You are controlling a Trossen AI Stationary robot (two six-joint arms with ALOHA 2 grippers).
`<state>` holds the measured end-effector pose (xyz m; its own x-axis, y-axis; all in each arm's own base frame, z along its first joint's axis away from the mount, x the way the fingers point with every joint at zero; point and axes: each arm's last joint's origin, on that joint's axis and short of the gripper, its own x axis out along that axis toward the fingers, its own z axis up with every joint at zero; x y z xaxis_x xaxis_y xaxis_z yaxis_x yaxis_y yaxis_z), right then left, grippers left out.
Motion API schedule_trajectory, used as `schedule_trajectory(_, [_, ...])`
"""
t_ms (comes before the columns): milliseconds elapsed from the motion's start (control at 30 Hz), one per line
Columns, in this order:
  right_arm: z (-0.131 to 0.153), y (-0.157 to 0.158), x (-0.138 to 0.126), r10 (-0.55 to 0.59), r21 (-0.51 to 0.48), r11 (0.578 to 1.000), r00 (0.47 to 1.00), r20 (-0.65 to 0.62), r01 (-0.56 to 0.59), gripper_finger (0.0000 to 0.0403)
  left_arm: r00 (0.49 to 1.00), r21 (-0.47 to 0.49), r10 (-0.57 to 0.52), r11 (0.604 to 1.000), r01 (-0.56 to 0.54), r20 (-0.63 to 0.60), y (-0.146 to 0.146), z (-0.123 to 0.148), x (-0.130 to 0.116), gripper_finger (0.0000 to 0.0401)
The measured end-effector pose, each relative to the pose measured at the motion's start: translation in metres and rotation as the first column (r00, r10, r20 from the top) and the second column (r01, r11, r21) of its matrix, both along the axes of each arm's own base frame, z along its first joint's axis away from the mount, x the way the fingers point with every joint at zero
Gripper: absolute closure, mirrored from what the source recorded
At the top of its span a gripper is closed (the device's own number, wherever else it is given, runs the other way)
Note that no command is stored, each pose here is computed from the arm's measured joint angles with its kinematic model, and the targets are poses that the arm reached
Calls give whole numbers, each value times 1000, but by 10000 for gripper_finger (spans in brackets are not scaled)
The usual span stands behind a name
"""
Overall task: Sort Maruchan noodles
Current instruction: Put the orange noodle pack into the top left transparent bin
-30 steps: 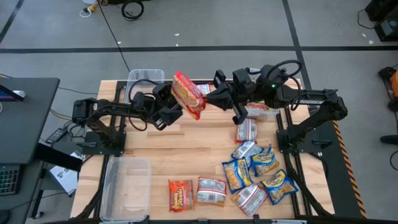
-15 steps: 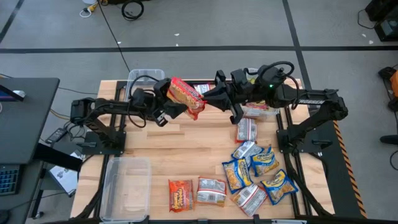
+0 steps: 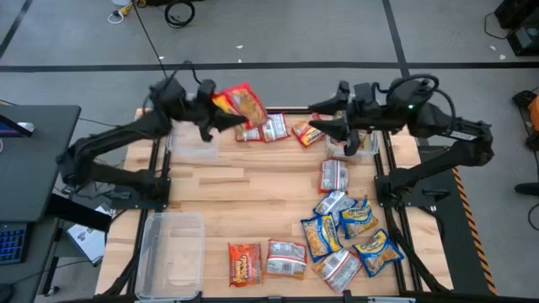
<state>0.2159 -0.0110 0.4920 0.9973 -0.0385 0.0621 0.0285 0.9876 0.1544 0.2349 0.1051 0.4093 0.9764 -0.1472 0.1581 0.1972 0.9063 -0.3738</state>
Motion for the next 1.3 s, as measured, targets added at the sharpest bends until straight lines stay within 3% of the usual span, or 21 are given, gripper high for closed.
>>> schedule_trajectory(100, [-7, 1, -7, -42, 9, 999, 995, -95, 43, 197, 959, 36, 146, 989, -141, -241, 12, 4, -29, 266])
schedule_trajectory(167, [-12, 2, -9, -62, 5, 998, 987, -148, 63, 200, 870, 90, 250, 968, -234, -425, 17, 2, -46, 266])
schedule_trajectory(300, [-21, 3, -4, -73, -6, 997, 972, -223, 74, 203, 544, 287, 429, 900, -329, -721, 21, -7, -73, 264])
schedule_trajectory(433, [-29, 3, 7, -75, -31, 997, 958, -278, 68, 203, 161, 420, 473, 863, -280, -866, 24, -29, -92, 264])
schedule_trajectory(500, [-32, 3, 11, -75, -47, 997, 953, -293, 64, 203, 33, 436, 454, 870, -231, -890, 26, -42, -96, 264])
schedule_trajectory(567, [-36, 3, 16, -76, -61, 996, 947, -313, 60, 203, -59, 434, 430, 882, -183, -901, 28, -58, -96, 263])
schedule_trajectory(900, [-41, 2, 18, -75, -72, 996, 932, -354, 53, 203, -314, 436, 444, 894, 100, -839, 36, -153, -74, 263])
schedule_trajectory(1067, [-40, 3, 18, -74, -72, 996, 933, -351, 52, 203, -353, 348, 377, 926, 146, -856, 41, -180, -60, 262])
schedule_trajectory(1300, [-42, 3, 19, -66, -60, 997, 931, -359, 48, 203, -390, 152, 229, 964, 218, -892, 55, -189, -43, 262])
